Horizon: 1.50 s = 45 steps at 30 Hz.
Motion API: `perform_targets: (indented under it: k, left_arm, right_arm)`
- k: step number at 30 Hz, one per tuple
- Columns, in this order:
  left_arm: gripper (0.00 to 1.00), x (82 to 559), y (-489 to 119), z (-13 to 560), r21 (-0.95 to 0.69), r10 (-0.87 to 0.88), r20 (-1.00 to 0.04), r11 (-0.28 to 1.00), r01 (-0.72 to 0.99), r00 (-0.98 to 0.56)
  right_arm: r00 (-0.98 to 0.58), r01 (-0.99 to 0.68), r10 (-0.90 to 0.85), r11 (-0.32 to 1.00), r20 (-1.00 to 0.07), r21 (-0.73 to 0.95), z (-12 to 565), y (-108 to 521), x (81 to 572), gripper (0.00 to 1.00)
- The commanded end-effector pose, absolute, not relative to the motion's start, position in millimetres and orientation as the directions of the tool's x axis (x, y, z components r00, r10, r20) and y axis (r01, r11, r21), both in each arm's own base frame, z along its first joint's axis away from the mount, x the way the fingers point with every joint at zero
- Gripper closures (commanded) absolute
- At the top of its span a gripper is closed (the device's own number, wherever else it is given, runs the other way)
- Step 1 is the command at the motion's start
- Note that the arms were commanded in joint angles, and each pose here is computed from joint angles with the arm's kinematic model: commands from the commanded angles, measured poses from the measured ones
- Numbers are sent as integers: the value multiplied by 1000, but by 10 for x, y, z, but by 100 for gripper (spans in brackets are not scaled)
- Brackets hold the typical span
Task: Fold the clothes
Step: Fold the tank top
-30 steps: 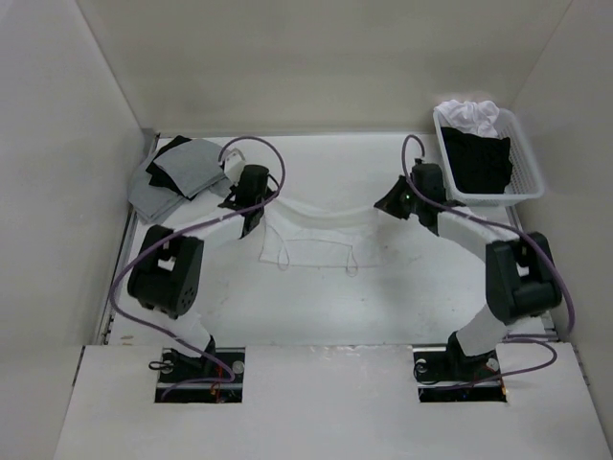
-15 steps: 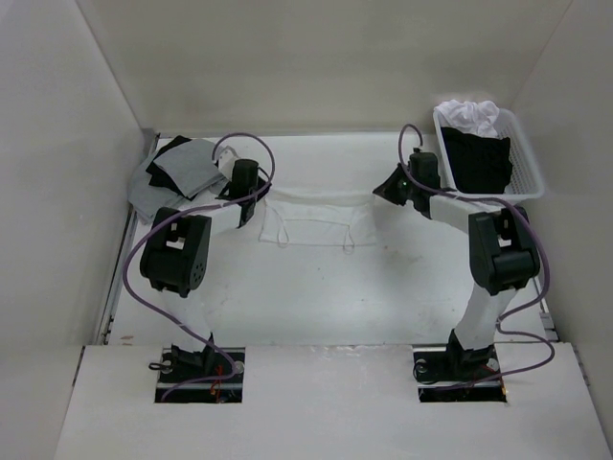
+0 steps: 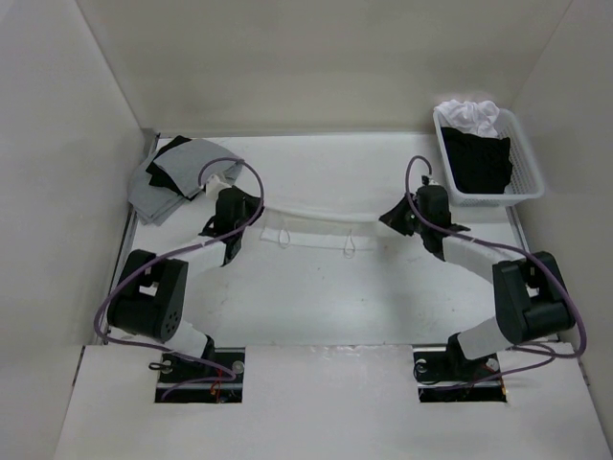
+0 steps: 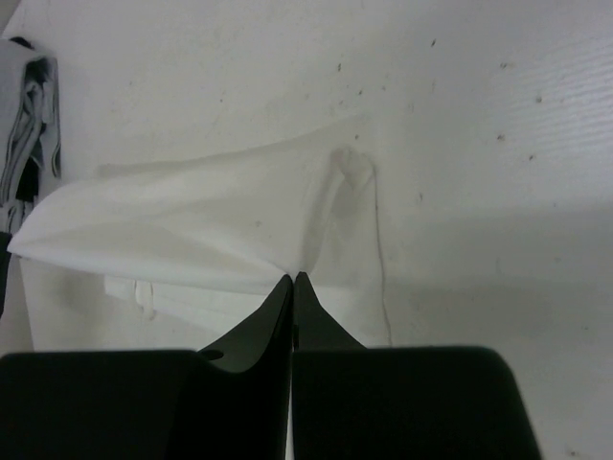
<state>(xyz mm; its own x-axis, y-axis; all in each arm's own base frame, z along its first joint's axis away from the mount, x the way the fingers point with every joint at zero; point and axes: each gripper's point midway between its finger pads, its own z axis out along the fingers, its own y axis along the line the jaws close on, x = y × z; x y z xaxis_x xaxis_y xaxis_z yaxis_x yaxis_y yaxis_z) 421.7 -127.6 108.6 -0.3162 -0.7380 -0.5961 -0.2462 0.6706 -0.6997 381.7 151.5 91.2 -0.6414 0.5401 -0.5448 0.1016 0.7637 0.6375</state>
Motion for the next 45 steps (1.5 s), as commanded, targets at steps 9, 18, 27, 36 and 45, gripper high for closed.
perform_targets:
  k: [9,18,27,36,45]
  left_arm:
    - [100,3805,-1258,1068,-727,-741,-588,660,-189,-324]
    - [98,3582,-1217,706,-688,-716,-585,687,-233,-382]
    - [75,3353,-1107,715,-707,-739,-577,665,-242,-348]
    - [77,3460,-1886,1290,-689,-652,-659,723,-48,-373]
    - [77,3702,-2090,898,-695,-650,-622,716,-74,-437]
  right_arm:
    - [-635,85,516,787,-575,611,772,1666,3349,100]
    - [-664,167,532,790,-525,589,430,1625,3038,97]
    - [-632,100,530,779,-566,619,701,1579,2968,69]
    - [-600,-24,492,777,-631,629,1189,1793,3219,92]
    - [-665,99,522,771,-535,629,636,1704,3371,96]
